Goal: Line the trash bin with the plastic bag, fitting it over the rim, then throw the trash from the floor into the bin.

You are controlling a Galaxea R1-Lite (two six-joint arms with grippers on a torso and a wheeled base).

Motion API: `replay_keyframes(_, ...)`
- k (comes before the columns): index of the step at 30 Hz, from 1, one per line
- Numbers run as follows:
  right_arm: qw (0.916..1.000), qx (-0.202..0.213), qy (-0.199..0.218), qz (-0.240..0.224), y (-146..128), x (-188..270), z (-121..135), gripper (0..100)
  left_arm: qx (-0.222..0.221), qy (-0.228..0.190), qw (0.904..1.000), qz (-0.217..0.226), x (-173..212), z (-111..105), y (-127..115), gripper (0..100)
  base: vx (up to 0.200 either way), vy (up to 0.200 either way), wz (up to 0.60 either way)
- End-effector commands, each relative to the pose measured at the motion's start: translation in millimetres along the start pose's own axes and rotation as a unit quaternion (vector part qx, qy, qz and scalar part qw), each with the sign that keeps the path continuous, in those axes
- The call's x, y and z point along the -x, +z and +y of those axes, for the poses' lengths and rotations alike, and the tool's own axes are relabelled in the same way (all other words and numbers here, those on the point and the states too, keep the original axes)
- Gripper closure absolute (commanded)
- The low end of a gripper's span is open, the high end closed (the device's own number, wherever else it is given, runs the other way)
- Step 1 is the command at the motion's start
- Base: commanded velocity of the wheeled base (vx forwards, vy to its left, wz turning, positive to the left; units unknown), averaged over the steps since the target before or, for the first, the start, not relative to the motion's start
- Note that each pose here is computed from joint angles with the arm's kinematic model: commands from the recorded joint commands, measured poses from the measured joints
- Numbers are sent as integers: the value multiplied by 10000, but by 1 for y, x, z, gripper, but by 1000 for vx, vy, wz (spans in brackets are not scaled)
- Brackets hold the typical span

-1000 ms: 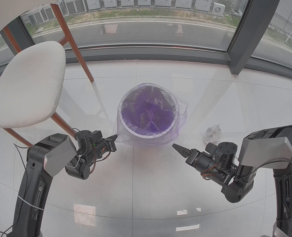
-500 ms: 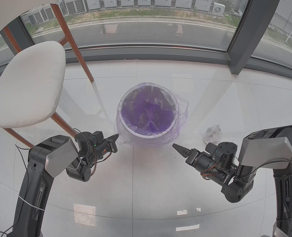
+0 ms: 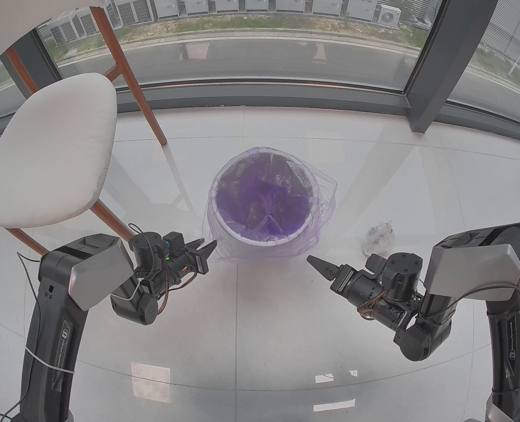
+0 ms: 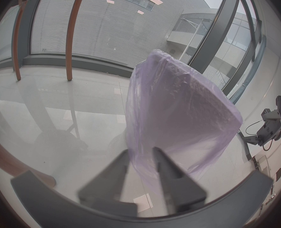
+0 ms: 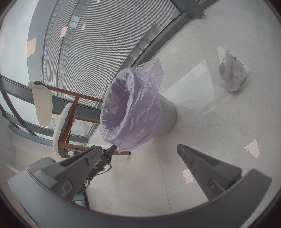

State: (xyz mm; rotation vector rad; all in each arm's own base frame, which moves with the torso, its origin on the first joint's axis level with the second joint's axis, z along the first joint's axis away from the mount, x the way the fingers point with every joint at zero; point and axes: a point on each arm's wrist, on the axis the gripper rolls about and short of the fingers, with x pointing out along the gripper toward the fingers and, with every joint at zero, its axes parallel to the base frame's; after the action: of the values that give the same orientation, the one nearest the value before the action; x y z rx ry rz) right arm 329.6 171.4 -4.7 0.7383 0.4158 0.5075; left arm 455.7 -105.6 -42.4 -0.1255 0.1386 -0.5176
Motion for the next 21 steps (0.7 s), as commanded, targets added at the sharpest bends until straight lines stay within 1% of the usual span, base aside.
replay_keyframes(1,10000,7,37,-32,0,0,0,0,-4,7,10000,-36,1,1,3,0,0,0,0)
replay_keyframes(3,10000,7,37,-32,1,0,1,0,-47,23,9999,-156,3,2,11,0,0,0,0)
replay_keyframes(5,10000,7,37,-32,1,0,1,0,-115,20,9993,-369,5,2,27,0,0,0,0)
replay_keyframes(6,10000,6,32,-26,0,0,0,0,-117,26,9992,-377,6,2,28,0,0,0,0)
replay_keyframes(10,10000,3,16,-10,-1,0,-1,0,-170,-20,9986,-503,33,-12,63,0,0,0,0)
replay_keyframes(12,10000,-6,11,-16,0,0,-1,0,-174,-58,9986,-505,44,-20,73,0,0,0,0)
replay_keyframes(13,10000,-15,5,-11,-1,1,-1,0,-189,-161,9983,-520,62,-33,90,0,0,0,0)
replay_keyframes(14,10000,-16,0,-16,0,1,-2,0,-189,-161,9983,-520,62,-33,90,0,0,0,0)
replay_keyframes(15,10000,-18,-11,-6,-1,1,-2,0,-199,-276,9981,-518,75,-43,99,0,0,0,0)
replay_keyframes(16,10000,-17,0,5,-1,1,-2,0,-217,-484,9973,-511,94,-59,112,0,0,0,0)
replay_keyframes(19,10000,-10,-5,-11,0,2,-1,0,-257,-773,9952,-551,121,-80,129,0,0,0,0)
replay_keyframes(21,10000,-7,11,-49,3,2,0,0,-318,-945,9926,-696,133,-93,142,0,0,0,0)
